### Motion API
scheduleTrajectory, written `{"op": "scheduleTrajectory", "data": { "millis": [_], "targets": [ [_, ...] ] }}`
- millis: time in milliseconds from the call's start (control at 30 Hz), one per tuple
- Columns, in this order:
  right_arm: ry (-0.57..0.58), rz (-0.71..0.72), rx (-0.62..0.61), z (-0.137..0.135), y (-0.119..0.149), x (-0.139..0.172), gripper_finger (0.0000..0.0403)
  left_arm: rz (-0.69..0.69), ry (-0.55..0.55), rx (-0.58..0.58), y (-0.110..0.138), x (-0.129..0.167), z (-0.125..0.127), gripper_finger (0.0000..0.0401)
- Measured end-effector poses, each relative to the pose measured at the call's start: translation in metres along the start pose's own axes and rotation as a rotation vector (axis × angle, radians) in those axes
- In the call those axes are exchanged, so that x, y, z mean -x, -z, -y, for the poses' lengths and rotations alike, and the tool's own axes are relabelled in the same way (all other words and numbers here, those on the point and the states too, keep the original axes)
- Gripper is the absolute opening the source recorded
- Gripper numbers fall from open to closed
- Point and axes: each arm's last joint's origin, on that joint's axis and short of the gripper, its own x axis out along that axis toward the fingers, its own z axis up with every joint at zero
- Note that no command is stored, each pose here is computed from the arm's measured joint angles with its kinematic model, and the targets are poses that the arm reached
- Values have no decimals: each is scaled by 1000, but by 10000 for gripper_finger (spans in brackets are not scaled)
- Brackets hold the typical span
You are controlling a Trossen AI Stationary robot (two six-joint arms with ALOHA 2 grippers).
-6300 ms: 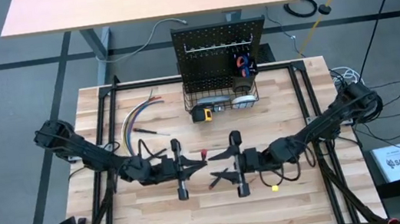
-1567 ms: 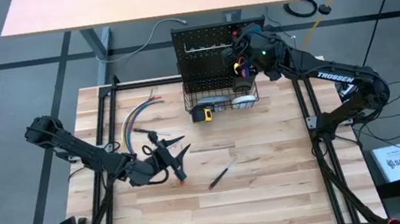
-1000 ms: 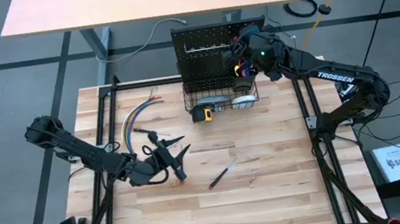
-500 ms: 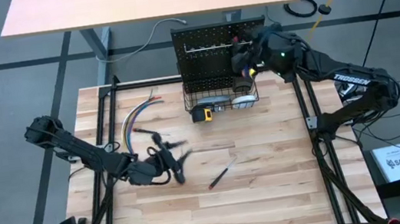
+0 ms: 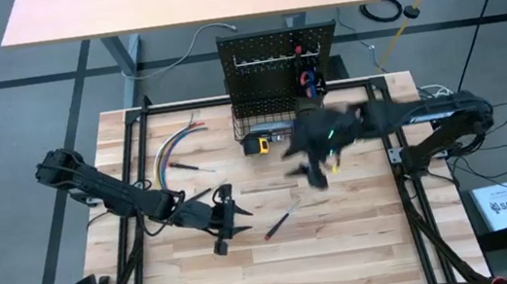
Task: Hang tools onto peg board
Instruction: Hang the black screwdriver on the pegboard
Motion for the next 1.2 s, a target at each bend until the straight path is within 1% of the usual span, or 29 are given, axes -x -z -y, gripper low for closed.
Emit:
{"op": "scheduleTrajectory", "data": {
  "millis": [100, 167, 267, 367, 433, 567, 633, 800, 867, 1033, 1100, 1200],
  "targets": [
    [-42, -173, 36, -21, 19, -29, 226, 5, 0, 1, 0, 0, 0, 160],
    [-63, -258, 63, -34, 30, -49, 226, 4, 0, 1, 0, 0, 0, 160],
    [-87, -360, 109, -50, 48, -82, 226, 5, 1, 6, 0, 0, 0, 160],
    [-106, -454, 180, -62, 68, -116, 226, 4, 1, 44, 0, 0, 0, 160],
    [-123, -488, 232, -69, 81, -138, 226, 3, 2, 52, 0, 0, 0, 160],
    [-159, -500, 326, -80, 103, -176, 226, -19, 0, 47, 2, 0, 0, 160],
    [-170, -500, 353, -83, 112, -190, 226, -34, -23, 44, 2, 3, -1, 160],
    [-182, -443, 385, -85, 123, -217, 226, -38, -202, 114, -3, 20, -14, 160],
    [-191, -415, 413, -86, 125, -224, 226, -50, -230, 131, -3, 27, -16, 160],
    [-195, -407, 433, -86, 126, -227, 226, -45, -239, 143, -2, 38, -19, 160],
    [-195, -406, 434, -86, 127, -228, 226, -40, -253, 131, -1, 40, -20, 160],
    [-195, -409, 441, -85, 132, -235, 226, -29, -307, 110, 5, 43, -21, 160]
  ]
}}
